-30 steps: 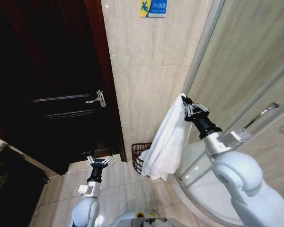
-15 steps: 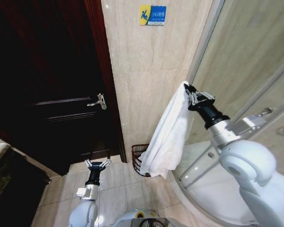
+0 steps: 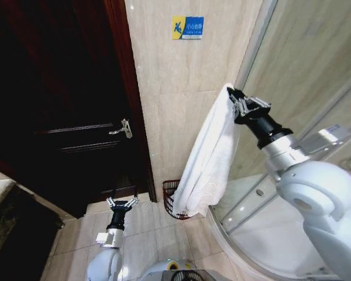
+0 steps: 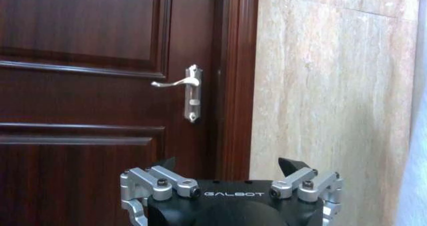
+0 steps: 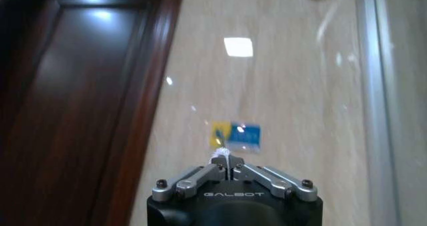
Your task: Discard the used towel into the hamper.
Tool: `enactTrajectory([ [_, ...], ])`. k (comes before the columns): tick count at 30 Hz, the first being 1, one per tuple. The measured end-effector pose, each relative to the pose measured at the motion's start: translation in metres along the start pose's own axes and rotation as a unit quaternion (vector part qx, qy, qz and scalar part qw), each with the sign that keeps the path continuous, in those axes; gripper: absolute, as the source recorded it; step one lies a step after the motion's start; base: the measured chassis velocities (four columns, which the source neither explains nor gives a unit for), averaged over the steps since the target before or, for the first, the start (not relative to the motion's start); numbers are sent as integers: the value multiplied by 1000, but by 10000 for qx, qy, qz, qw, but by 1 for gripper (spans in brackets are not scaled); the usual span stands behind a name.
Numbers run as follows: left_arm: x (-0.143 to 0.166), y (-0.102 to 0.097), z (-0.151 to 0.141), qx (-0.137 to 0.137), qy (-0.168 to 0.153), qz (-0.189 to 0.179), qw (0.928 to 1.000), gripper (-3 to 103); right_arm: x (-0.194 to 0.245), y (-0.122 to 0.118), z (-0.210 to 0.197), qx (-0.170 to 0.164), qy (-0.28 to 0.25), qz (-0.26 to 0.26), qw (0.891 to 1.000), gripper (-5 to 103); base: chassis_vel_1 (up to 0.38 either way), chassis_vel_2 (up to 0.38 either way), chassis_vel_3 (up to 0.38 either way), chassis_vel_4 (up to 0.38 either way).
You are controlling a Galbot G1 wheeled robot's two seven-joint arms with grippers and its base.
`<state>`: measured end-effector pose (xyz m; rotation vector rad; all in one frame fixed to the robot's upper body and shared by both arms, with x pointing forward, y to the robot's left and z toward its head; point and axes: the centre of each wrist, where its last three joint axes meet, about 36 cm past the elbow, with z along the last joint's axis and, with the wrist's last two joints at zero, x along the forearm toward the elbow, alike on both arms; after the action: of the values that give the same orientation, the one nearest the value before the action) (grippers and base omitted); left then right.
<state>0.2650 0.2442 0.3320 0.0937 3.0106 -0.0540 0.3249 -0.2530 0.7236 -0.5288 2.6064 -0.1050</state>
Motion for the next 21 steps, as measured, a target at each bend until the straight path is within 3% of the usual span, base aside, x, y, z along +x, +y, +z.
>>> enactTrajectory([
  [14, -3, -21, 4, 92, -83, 55, 9999, 100, -56, -32, -6, -46, 50, -109, 9999, 1, 0, 0, 0, 0],
  [21, -4, -27, 4, 114, -98, 86, 9998, 100, -74, -40, 2, 36, 345, 452, 9984, 1, 0, 0, 0, 0],
])
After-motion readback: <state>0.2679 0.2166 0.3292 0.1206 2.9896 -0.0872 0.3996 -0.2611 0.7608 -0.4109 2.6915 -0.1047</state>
